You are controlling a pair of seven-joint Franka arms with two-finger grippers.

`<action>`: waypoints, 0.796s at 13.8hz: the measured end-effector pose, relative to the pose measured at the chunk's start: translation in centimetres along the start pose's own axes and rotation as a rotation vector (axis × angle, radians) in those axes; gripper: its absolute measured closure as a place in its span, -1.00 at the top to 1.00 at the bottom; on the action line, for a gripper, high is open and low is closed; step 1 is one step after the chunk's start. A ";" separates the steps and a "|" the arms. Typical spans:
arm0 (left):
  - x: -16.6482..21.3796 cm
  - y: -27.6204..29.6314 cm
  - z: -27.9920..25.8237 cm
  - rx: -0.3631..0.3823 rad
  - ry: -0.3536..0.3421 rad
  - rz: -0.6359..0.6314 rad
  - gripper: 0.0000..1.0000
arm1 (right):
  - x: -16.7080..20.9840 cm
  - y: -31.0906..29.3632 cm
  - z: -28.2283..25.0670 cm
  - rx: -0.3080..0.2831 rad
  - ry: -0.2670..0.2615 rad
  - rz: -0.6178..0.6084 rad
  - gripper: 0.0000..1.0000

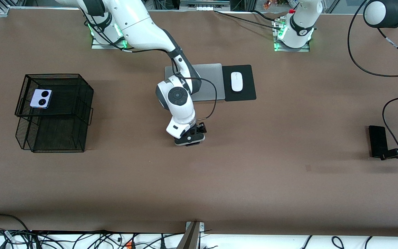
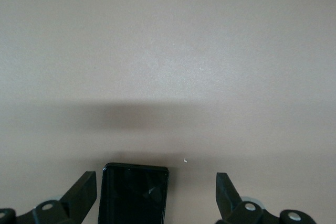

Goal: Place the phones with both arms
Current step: 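Carry the flip phone toward the basket while the left gripper reaches the slab phone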

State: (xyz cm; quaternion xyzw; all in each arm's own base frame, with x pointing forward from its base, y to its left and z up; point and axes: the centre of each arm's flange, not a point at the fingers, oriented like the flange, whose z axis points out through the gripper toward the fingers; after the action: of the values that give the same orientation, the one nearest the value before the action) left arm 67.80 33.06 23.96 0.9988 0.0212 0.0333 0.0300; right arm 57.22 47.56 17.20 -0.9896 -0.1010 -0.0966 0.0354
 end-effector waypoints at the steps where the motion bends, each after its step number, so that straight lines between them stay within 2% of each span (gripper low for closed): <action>1: -0.3 -0.3 0.4 0.002 0.001 -0.011 1.00 | 0.0 0.0 0.1 0.000 0.003 -0.001 1.00; 4: -1.1 -1.6 0.8 0.008 -0.003 -0.045 1.00 | -0.3 -0.2 0.4 0.000 0.007 -0.007 0.99; 5: -1.3 -1.7 0.8 0.025 -0.013 -0.001 1.00 | -0.2 -0.2 0.4 -0.001 0.009 -0.009 0.92; 6: -1.3 -1.8 0.9 0.045 -0.027 0.052 1.00 | -0.1 -0.1 0.3 -0.004 0.011 -0.010 0.67; 7: -1.4 -1.7 1.0 0.059 -0.038 0.093 1.00 | 0.0 -0.2 -0.2 0.000 0.016 -0.010 0.61; 11: -2.0 -0.7 2.7 0.068 -0.088 0.182 1.00 | 0.2 -0.3 -0.4 0.000 0.019 -0.010 0.61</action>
State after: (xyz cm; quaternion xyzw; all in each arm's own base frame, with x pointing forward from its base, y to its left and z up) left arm 65.93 33.56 21.09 0.9975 -0.0696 -0.0089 -0.0060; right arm 57.28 47.83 17.62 -0.9880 -0.1058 -0.1062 0.0359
